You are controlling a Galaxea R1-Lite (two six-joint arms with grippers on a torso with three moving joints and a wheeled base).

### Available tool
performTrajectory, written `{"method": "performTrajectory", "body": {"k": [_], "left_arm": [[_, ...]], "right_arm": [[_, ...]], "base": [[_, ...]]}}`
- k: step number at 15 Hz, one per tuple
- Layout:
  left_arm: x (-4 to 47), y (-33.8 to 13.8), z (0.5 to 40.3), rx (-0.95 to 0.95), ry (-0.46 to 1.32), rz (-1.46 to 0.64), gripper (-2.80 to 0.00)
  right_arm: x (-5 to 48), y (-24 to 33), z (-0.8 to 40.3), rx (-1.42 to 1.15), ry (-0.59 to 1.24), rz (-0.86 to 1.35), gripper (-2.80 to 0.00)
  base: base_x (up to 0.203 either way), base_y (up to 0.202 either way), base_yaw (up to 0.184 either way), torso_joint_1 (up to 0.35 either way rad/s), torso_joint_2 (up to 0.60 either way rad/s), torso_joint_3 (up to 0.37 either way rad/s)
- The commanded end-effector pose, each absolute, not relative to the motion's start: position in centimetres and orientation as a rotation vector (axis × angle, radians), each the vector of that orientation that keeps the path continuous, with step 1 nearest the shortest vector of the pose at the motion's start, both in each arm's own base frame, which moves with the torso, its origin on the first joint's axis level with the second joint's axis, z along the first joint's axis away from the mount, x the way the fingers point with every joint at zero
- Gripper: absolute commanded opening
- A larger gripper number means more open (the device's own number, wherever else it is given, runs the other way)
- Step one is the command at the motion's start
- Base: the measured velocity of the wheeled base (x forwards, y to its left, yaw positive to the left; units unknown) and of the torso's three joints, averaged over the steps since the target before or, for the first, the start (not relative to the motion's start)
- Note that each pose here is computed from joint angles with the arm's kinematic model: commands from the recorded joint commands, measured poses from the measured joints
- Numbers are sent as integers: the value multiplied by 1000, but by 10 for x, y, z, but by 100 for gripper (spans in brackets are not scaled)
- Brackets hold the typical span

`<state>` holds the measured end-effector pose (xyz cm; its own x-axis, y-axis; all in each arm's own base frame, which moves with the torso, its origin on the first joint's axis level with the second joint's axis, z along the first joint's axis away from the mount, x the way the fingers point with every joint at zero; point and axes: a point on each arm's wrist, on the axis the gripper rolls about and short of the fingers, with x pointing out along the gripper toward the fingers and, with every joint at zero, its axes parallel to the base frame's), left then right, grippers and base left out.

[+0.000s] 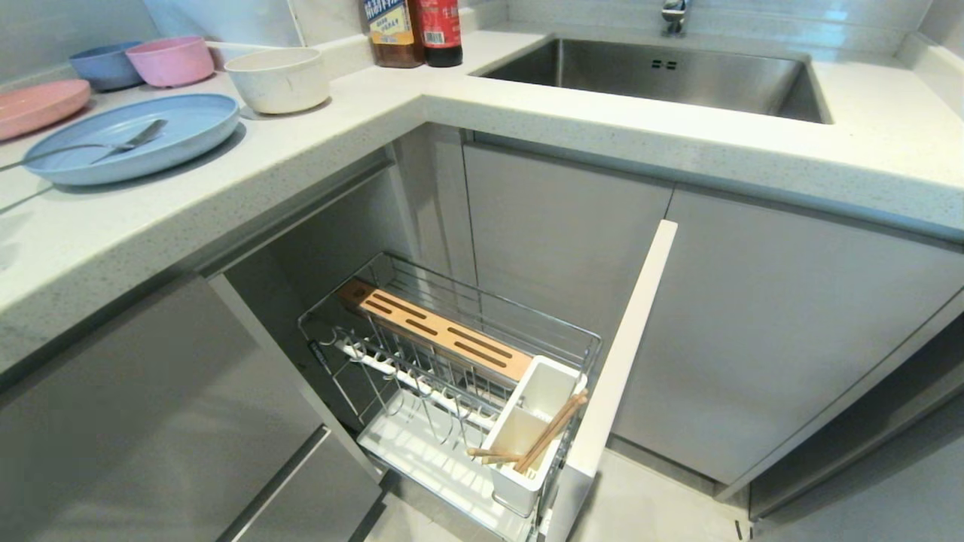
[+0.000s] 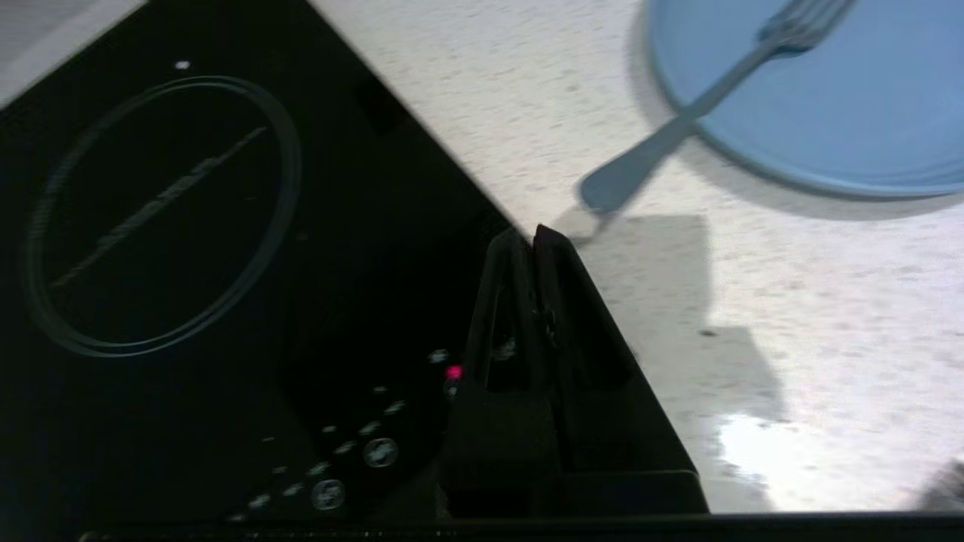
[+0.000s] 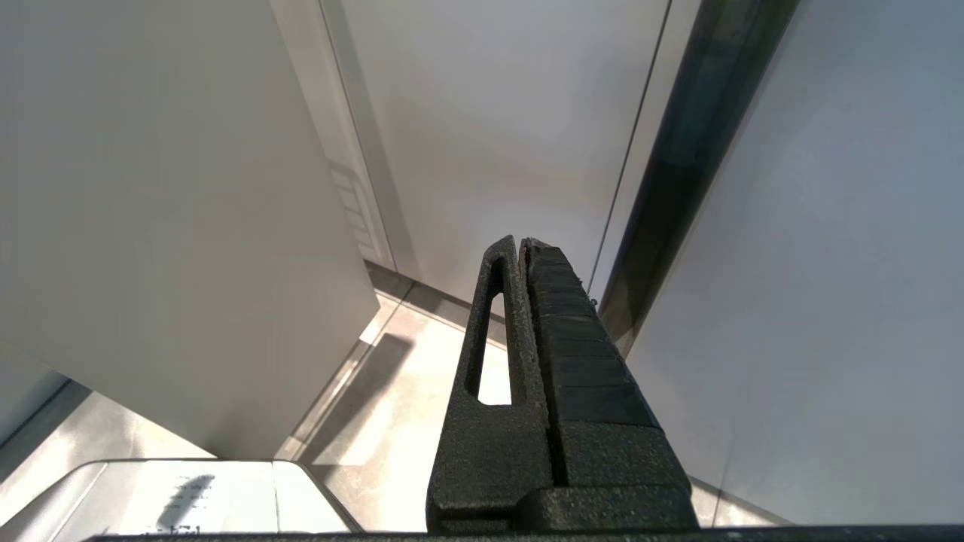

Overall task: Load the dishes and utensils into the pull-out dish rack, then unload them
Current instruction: Pick up the fork and place it in the cupboard

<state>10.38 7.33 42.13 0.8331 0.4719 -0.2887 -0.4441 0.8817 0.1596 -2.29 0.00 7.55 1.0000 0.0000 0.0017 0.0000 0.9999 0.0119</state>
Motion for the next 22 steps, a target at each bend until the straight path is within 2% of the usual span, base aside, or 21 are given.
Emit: {"method": "performTrajectory", "body": {"k": [1, 5, 12, 22], "left_arm": [[106, 82, 418, 97, 358, 518, -280], [107, 86, 416, 105, 379, 500, -280], [114, 84, 408, 47, 378, 257, -280], [138, 101, 398, -3, 392, 134, -280]], "right_arm": [[-23, 0, 75, 12, 2, 0, -280], [-23, 0, 75, 12, 0, 0, -280], [-23, 0, 75, 12, 0, 0, -280], [-23, 0, 75, 12, 2, 0, -280]], "base": [[0, 0, 0, 0, 0, 0], [0, 0, 0, 0, 0, 0], [0, 0, 0, 0, 0, 0], [0, 0, 0, 0, 0, 0]]}}
